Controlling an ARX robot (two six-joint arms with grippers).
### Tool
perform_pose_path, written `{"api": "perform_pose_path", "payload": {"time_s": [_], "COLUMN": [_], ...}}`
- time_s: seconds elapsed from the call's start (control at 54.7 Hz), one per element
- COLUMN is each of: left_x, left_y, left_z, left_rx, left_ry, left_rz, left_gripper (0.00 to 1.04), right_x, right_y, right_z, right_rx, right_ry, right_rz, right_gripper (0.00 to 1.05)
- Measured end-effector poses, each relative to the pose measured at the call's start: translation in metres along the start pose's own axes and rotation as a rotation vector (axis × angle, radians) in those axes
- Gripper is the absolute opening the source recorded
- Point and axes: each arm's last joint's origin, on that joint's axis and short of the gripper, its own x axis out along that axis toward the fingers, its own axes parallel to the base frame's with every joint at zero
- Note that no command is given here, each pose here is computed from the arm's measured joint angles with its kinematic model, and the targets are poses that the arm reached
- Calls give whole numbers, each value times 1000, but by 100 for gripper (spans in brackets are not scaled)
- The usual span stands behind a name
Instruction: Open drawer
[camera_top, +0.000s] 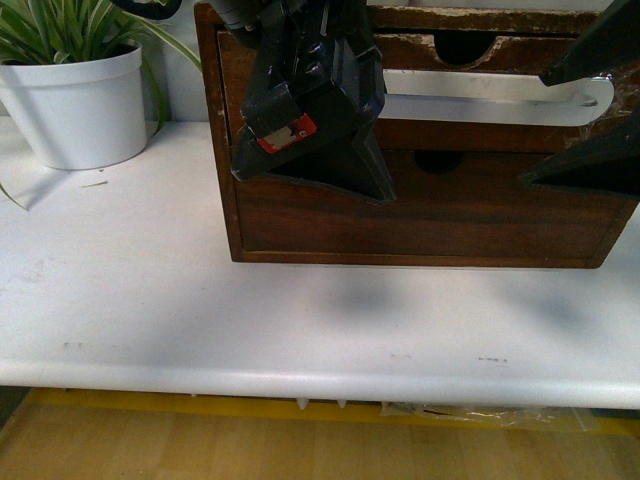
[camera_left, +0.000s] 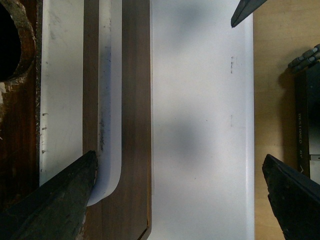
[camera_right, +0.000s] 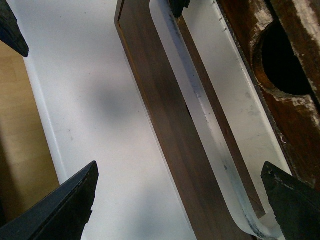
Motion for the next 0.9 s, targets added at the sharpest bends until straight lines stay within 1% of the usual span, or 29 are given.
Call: {"api": "perform_pose_path", "payload": {"time_s": [0.091, 0.201, 0.549, 0.64, 0.896], "left_x": [2, 4, 6, 4, -4], "left_y": [1, 1, -1, -3, -12], "left_z": [0, -1, -1, -1, 2], "left_rx": [8, 12, 14, 20, 49], "left_ry": [1, -1, 2, 9, 37], "left_rz": [16, 26, 22, 7, -56], "left_gripper": [99, 99, 99, 99, 99], "right_x": [4, 8, 22, 21, 11], "right_y": [1, 1, 1, 2, 9], "right_z": [0, 1, -5, -4, -4], "right_rx": [-7, -33, -50, -56, -87], "right_ry": [7, 33, 81, 85, 97], "right_rz": [11, -9, 34, 61, 182], "right_gripper": [96, 96, 96, 96, 96]}}
